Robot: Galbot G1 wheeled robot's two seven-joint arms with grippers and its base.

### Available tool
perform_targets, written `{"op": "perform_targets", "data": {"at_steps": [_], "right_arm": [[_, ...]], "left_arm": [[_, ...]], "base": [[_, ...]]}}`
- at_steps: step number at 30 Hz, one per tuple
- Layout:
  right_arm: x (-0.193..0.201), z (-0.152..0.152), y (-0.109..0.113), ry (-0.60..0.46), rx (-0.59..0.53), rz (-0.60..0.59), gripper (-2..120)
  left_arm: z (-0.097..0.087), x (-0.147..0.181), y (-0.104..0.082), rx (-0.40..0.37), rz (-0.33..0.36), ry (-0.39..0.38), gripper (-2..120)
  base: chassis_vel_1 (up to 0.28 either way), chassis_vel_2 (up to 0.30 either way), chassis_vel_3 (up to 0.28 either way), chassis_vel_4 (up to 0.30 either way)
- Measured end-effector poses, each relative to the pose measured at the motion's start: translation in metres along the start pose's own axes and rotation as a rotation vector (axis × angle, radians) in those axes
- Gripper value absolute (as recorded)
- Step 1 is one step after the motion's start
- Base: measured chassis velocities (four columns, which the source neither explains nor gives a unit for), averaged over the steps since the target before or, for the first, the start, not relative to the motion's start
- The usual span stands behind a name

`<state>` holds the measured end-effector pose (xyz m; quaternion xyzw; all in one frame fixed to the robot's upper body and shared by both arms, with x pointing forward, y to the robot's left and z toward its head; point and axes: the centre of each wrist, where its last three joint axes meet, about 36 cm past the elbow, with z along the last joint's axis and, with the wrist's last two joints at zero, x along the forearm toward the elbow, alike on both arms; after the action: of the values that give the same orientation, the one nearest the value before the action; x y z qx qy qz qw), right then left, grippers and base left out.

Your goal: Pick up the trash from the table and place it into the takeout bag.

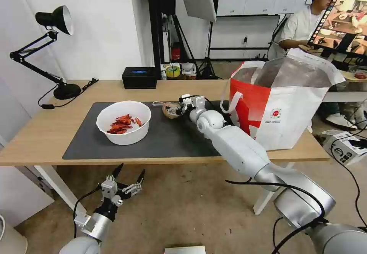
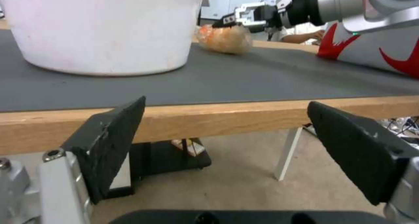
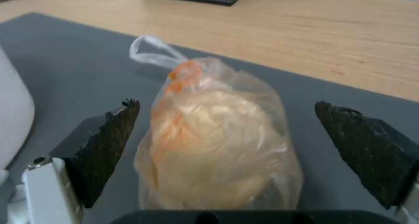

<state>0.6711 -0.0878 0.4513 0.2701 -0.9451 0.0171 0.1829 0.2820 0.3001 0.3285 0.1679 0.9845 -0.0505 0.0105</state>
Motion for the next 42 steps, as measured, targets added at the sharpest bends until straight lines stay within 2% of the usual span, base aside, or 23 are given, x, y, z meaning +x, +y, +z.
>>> {"op": "perform_targets", "data": {"at_steps": [7,9,12,14,17,22,24,25,27,28,31,32,34,36,39,42], "right_arm": [[-0.002,0.004,0.001,0.024,0.031,-0.004,100],[-0.002,0.005,0.001,0.026,0.032,-0.003,96],[-0.002,0.006,-0.001,0.030,0.033,0.001,82],[-0.001,0.006,-0.002,0.031,0.034,0.003,79],[0.001,0.007,-0.004,0.030,0.033,0.005,64],[0.005,0.011,-0.007,0.023,0.023,0.002,52],[0.009,0.014,-0.009,0.015,0.014,-0.001,41],[0.009,0.014,-0.009,0.015,0.014,-0.001,41],[0.017,0.015,-0.012,-0.003,0.005,-0.007,30],[0.017,0.015,-0.012,-0.003,0.005,-0.007,30],[0.055,0.019,-0.021,-0.069,0.001,-0.039,13],[0.055,0.019,-0.021,-0.069,0.001,-0.039,13],[0.080,0.016,-0.019,-0.109,0.005,-0.061,5],[0.088,0.014,-0.017,-0.123,0.003,-0.068,3],[0.130,0.003,-0.010,-0.191,0.015,-0.081,1],[0.153,-0.003,-0.010,-0.223,0.026,-0.083,1]], "left_arm": [[0.000,0.001,0.000,0.000,-0.004,-0.002,100],[0.000,0.001,0.000,-0.001,-0.004,-0.003,100],[0.000,0.001,0.001,-0.001,-0.005,-0.003,100],[0.001,0.001,0.001,-0.001,-0.006,-0.003,100],[0.002,0.000,0.001,-0.003,-0.007,-0.007,100],[0.002,0.000,0.000,-0.003,-0.006,-0.012,100],[0.001,-0.001,0.000,-0.004,-0.005,-0.014,100],[0.001,-0.001,0.000,-0.004,-0.005,-0.014,100],[0.001,-0.001,0.000,-0.004,-0.004,-0.015,100],[0.001,-0.001,0.000,-0.004,-0.004,-0.015,100],[0.002,-0.001,-0.002,0.000,-0.012,-0.021,100],[0.002,-0.001,-0.002,0.000,-0.012,-0.021,100],[0.002,0.000,-0.003,0.000,-0.019,-0.025,100],[0.003,0.000,-0.004,0.000,-0.024,-0.027,100],[0.003,-0.002,-0.007,0.002,-0.027,-0.030,100],[0.003,-0.003,-0.008,0.003,-0.023,-0.033,100]], "base": [[0.000,0.000,0.000,0.000],[0.000,0.000,0.000,0.000],[0.000,0.000,0.000,0.000],[0.000,0.000,0.000,0.000],[0.000,0.000,0.000,0.000],[0.000,0.000,0.000,0.000],[0.000,0.000,0.000,0.000],[0.000,0.000,0.000,0.000],[0.000,0.000,0.000,0.000],[0.000,0.000,0.000,0.000],[0.000,0.000,0.000,0.000],[0.000,0.000,0.000,0.000],[0.000,0.000,0.000,0.000],[0.000,0.000,0.000,0.000],[0.000,0.000,0.000,0.000],[0.000,0.000,0.000,0.000]]}}
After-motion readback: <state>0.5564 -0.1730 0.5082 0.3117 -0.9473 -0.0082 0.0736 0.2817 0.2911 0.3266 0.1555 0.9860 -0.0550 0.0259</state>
